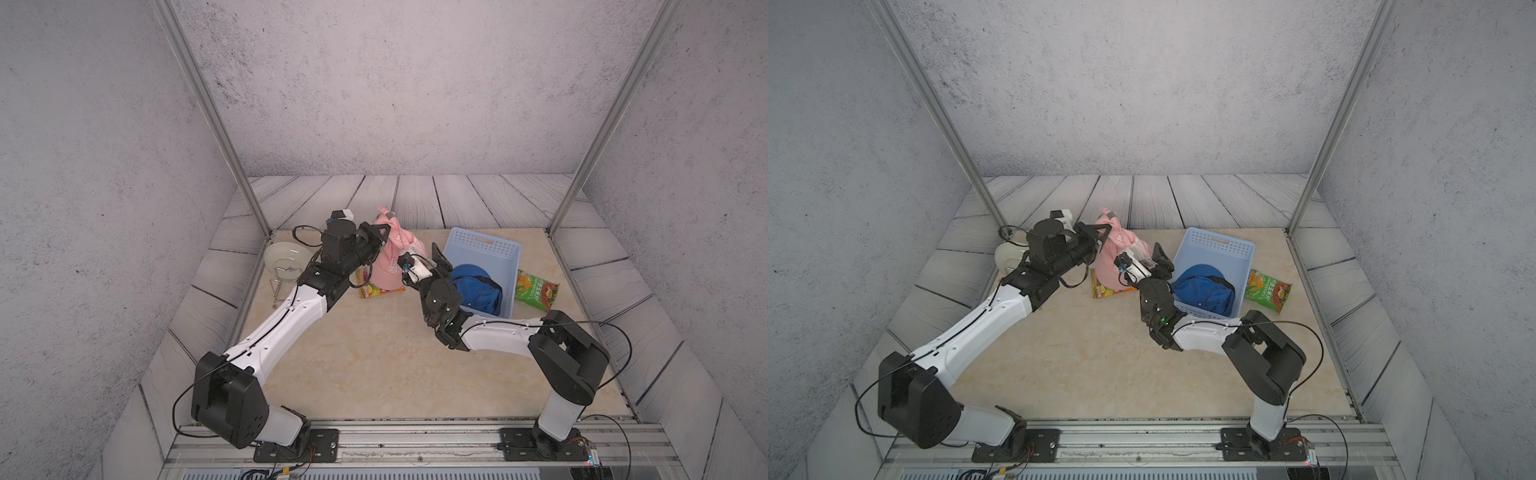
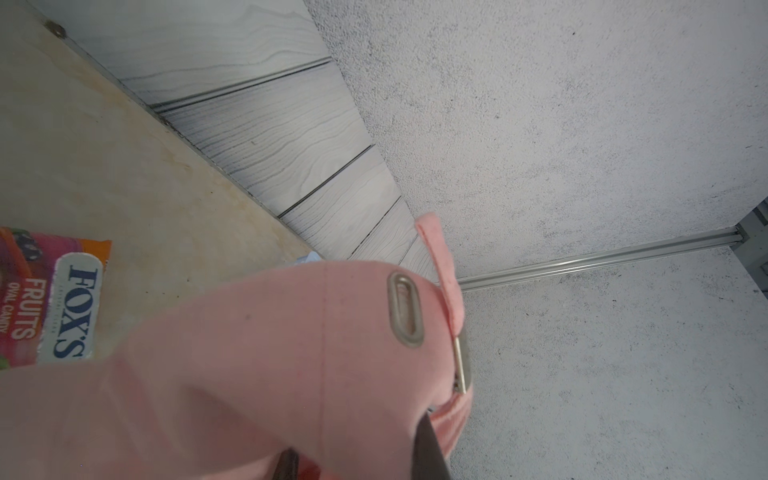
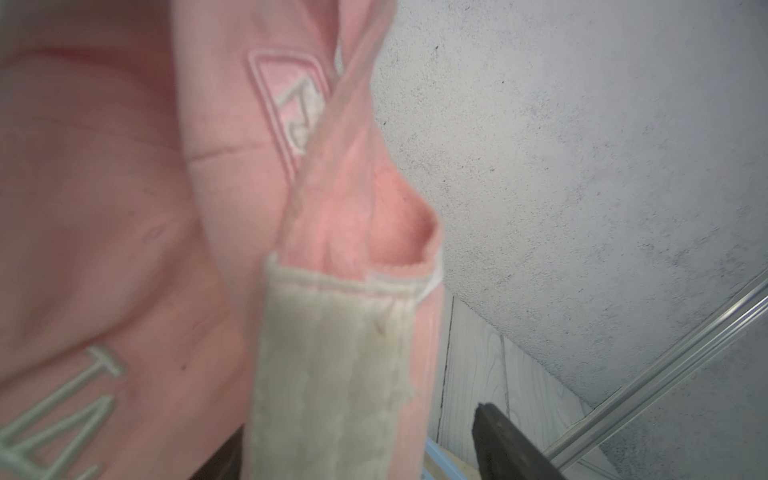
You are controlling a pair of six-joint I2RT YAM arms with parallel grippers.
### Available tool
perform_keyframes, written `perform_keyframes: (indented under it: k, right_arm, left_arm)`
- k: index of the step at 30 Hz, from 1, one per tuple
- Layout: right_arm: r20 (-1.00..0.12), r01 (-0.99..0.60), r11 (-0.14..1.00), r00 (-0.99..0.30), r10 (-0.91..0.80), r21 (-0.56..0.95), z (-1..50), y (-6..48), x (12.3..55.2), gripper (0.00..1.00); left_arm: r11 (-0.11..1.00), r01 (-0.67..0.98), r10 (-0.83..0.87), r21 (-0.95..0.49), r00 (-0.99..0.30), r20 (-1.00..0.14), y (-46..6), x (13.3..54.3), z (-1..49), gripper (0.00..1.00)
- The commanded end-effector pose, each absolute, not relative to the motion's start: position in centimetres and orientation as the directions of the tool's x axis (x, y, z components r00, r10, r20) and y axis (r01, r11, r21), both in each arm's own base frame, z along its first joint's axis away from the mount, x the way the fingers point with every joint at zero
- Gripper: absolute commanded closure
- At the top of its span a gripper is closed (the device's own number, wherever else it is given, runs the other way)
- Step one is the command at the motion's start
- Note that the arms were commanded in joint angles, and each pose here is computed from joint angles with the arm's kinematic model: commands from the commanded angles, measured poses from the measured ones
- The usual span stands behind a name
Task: Turn the baseball cap inside out
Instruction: Turn over the baseball cap.
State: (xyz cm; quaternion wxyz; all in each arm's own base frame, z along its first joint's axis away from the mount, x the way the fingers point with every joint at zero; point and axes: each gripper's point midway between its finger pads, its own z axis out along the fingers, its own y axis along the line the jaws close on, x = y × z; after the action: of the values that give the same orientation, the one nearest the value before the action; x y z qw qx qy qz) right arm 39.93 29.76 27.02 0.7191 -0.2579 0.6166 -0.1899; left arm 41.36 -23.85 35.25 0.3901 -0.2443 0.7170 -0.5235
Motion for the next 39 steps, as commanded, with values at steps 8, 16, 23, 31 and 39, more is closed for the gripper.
perform_keyframes:
  k: [8,16,23,31,39]
  right_arm:
    - [-0.840,-0.025,0.851,0.174,-0.514,-0.525,30.1,29.0,39.5,0.61]
    - [-0.843,-0.073,0.850,0.199,-0.500,-0.522,31.2,30.2,39.7,0.91]
    - [-0.923,-0.441,0.811,0.157,-0.351,-0.384,30.2,32.1,36.9,1.00]
    - [-0.986,-0.897,0.431,-0.144,-0.083,0.094,31.8,34.0,29.6,1.00]
    - [-0.916,-0.916,-0.015,-0.400,-0.029,0.401,35.8,35.8,24.3,1.00]
  left_arm:
    - [0.323,0.105,-0.747,-0.941,-0.582,-0.321,-24.0,40.7,36.5,1.00]
    - [0.328,0.090,-0.734,-0.940,-0.603,-0.314,-24.0,40.2,35.5,1.00]
    - [0.335,0.150,-0.735,-0.930,-0.576,-0.358,-22.1,41.3,36.4,1.00]
    - [0.289,0.307,-0.567,-0.907,-0.709,-0.420,-20.9,41.8,36.3,1.00]
    - [0.281,0.417,-0.395,-0.865,-0.771,-0.500,-22.2,39.8,35.0,1.00]
